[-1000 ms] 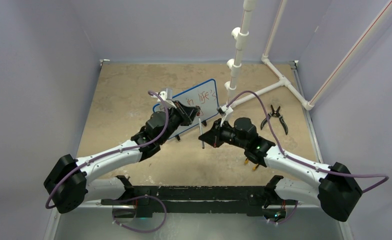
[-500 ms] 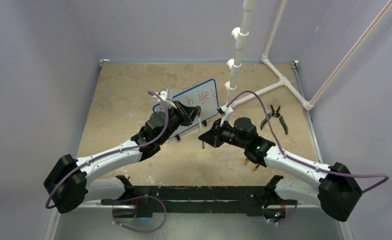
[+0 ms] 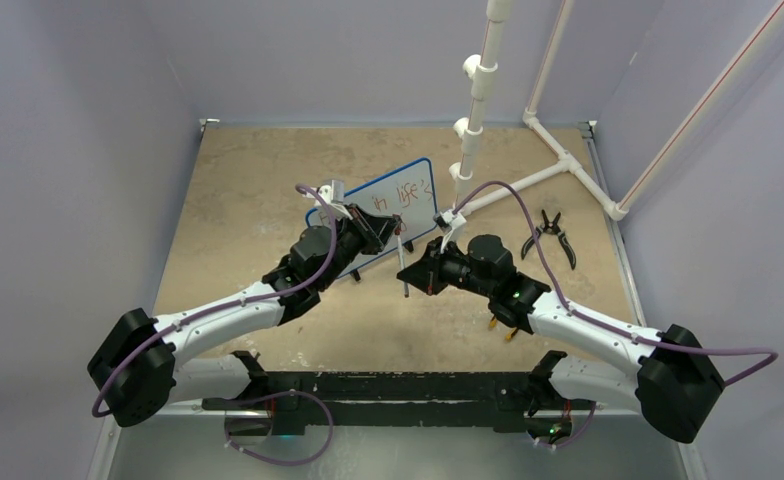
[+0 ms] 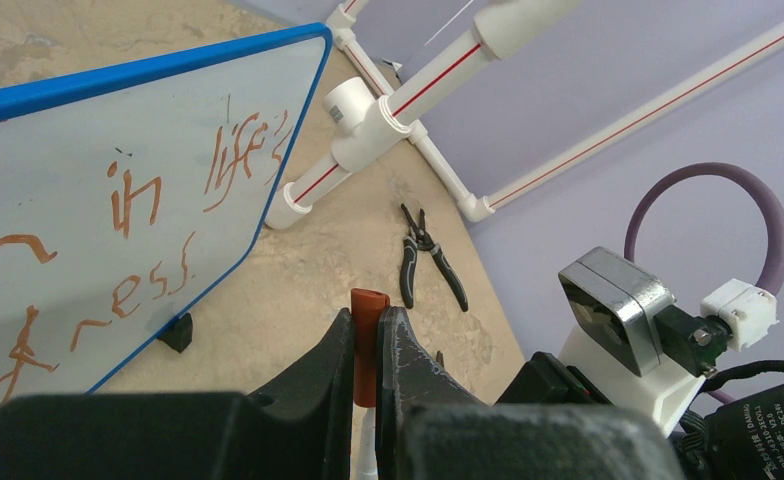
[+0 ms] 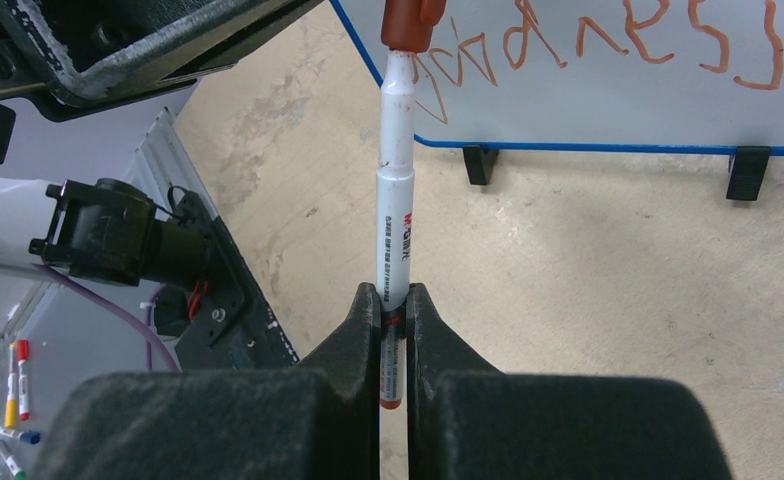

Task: Write a sentence on the whiteboard
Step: Close the whiteboard marker at the center of the board.

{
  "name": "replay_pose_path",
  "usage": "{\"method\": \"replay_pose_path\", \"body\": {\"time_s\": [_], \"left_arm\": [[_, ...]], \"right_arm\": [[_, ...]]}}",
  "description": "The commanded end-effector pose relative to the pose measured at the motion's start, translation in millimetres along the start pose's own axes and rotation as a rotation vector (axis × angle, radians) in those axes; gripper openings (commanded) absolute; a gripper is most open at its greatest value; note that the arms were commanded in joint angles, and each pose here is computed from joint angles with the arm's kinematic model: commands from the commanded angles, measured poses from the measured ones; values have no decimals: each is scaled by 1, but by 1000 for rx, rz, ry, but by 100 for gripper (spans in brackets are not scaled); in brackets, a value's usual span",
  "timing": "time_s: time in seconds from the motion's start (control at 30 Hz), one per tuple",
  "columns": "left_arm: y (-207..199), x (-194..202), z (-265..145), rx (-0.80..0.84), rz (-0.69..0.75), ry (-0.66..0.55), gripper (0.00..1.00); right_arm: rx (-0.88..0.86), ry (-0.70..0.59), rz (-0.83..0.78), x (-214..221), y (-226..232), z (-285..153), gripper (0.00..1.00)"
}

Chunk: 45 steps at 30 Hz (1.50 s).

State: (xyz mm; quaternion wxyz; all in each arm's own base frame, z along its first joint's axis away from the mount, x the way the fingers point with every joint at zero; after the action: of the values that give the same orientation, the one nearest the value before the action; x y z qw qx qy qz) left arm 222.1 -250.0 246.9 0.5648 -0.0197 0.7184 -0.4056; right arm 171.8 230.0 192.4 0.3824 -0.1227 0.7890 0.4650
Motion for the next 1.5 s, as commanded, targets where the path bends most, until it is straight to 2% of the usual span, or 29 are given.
{"method": "replay_pose_path", "body": {"time_s": [0.0, 0.43, 0.83, 1.0, 1.33, 1.47], "left_arm": [[-5, -5, -3, 39, -16, -22, 0], [-13, -11, -8, 62, -57, -13, 0], [-1, 7, -16, 88, 3, 21, 0], [-2, 11, -22, 143, 39, 18, 0], [-6, 15, -29, 237, 118, 29, 0], [-8, 20, -33, 289, 146, 59, 0]], "right_arm": [[-36, -72, -27, -21, 14, 2, 0], [1, -59, -14, -14, 6, 7, 0], [-34, -115, -26, -33, 23, -2, 0], [-28, -182, -21, -42, 24, 0, 0], [-81, -445, -66, -86, 45, -8, 0], [-80, -504, -75, -99, 51, -11, 0]]}}
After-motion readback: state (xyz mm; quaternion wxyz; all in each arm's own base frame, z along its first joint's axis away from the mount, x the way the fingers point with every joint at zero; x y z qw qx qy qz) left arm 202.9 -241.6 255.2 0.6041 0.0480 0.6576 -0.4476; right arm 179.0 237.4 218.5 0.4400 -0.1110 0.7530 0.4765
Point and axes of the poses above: each gripper's point midway between its finger pads, its own z axis out along the fingers, its own y axis along the line the jaws close on, x = y × z, the point moved 8 cm from there along -z, back along the fingers, and after that the axes turned 7 degrees about z, right-handed, at the moved point
